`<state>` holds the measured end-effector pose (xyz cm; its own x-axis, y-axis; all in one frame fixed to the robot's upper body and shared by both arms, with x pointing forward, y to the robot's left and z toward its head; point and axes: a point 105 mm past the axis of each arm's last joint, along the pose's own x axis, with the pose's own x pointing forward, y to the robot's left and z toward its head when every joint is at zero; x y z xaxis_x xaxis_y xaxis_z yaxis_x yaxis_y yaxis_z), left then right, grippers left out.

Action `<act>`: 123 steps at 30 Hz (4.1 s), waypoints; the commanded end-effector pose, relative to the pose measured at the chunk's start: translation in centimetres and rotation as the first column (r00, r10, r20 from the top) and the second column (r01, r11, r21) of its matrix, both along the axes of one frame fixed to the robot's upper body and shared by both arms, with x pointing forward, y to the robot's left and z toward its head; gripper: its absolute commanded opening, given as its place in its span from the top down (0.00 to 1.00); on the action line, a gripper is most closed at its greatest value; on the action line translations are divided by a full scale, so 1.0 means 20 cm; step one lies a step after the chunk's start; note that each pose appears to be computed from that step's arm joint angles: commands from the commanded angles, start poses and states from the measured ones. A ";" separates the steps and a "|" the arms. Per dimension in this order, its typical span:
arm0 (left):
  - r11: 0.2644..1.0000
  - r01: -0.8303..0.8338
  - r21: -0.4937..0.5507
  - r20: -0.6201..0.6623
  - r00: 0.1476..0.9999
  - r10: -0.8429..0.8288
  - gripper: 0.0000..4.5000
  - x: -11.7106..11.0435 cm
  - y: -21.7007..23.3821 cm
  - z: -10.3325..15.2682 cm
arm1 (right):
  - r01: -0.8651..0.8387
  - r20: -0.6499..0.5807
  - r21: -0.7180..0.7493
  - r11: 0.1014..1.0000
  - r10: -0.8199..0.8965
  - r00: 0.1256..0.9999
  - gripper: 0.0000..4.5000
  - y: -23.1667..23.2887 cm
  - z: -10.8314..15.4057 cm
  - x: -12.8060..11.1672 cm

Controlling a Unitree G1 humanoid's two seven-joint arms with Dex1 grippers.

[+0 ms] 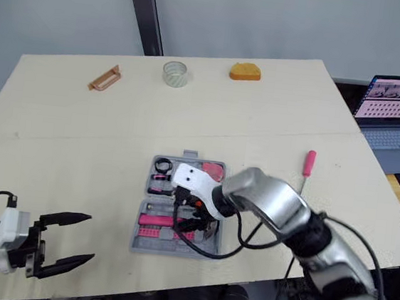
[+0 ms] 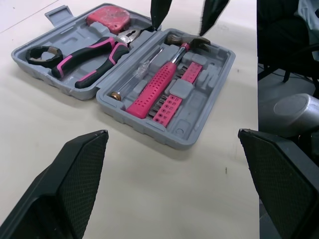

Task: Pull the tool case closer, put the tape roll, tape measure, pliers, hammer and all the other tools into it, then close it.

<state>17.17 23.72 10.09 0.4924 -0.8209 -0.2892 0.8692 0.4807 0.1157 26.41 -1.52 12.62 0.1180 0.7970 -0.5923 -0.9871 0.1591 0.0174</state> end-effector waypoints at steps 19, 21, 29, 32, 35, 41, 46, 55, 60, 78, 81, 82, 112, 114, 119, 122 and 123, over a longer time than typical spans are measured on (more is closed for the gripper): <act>1.000 0.023 0.000 0.044 0.999 -0.023 0.00 0.06 -0.06 0.06 | 0.066 0.095 0.275 0.959 -0.096 0.991 1.00 0.01 -0.13 0.03; 1.000 0.022 0.000 0.045 0.999 -0.022 0.00 0.06 -0.06 0.06 | 0.066 0.094 0.275 0.959 -0.095 0.991 1.00 0.01 -0.15 0.04; 1.000 0.023 0.001 0.043 0.999 -0.023 0.00 0.06 -0.06 0.05 | 0.052 0.078 0.278 0.959 -0.076 0.994 1.00 0.02 -0.20 0.02; 1.000 0.023 0.004 0.042 0.999 -0.023 0.00 0.06 -0.06 0.05 | 0.053 0.075 0.275 0.960 -0.077 0.994 1.00 0.02 -0.22 0.02; 1.000 0.022 0.006 0.041 0.999 -0.022 0.00 0.05 -0.05 0.05 | 0.061 0.071 0.272 0.960 -0.083 0.994 1.00 0.02 -0.24 0.02; 1.000 0.022 0.008 0.042 0.999 -0.022 0.00 0.05 -0.05 0.04 | 0.069 0.061 0.264 0.962 -0.089 0.994 1.00 0.02 -0.28 0.03; 1.000 0.022 0.010 0.042 0.999 -0.022 0.00 0.05 -0.05 0.05 | 0.067 0.047 0.258 0.964 -0.082 0.996 1.00 0.01 -0.30 0.01; 1.000 0.023 0.009 0.045 0.999 -0.023 0.00 0.05 -0.06 0.05 | 0.078 0.033 0.247 0.966 -0.089 0.995 1.00 0.00 -0.33 0.02; 1.000 0.023 0.011 0.047 0.999 -0.023 0.00 0.05 -0.07 0.06 | 0.087 0.028 0.223 0.971 -0.095 0.995 1.00 -0.01 -0.38 0.02; 0.999 0.023 0.024 0.047 0.999 -0.024 0.00 0.06 -0.04 0.07 | 0.089 0.004 0.187 0.978 -0.091 0.996 1.00 -0.04 -0.50 -0.03; 0.999 0.021 0.025 0.047 0.999 -0.022 0.00 0.06 -0.04 0.07 | 0.090 0.000 0.177 0.980 -0.092 0.996 1.00 -0.04 -0.52 -0.03; 0.999 0.021 0.025 0.047 0.999 -0.022 0.00 0.06 -0.04 0.07 | 0.091 -0.001 0.175 0.980 -0.092 0.996 1.00 -0.04 -0.53 -0.03; 0.999 0.033 0.043 0.048 0.998 -0.035 0.00 0.07 -0.02 0.09 | 0.164 -0.077 0.172 0.971 -0.152 0.985 1.00 -0.05 -0.64 -0.07; 0.999 0.033 0.041 0.050 0.998 -0.035 0.00 0.07 -0.02 0.09 | 0.183 -0.060 0.203 0.962 -0.174 0.983 1.00 -0.06 -0.58 -0.04; 0.999 0.040 0.031 0.063 0.997 -0.042 0.00 0.10 -0.04 0.09 | 0.226 0.029 0.321 0.920 -0.248 0.968 1.00 -0.06 -0.32 0.05; 0.999 0.046 0.020 0.071 0.996 -0.047 0.00 0.11 -0.05 0.09 | 0.239 0.057 0.384 0.892 -0.281 0.958 1.00 -0.07 -0.18 0.08; 0.999 0.053 0.012 0.077 0.996 -0.054 0.00 0.12 -0.06 0.09 | 0.242 0.072 0.408 0.880 -0.295 0.953 1.00 -0.08 -0.11 0.08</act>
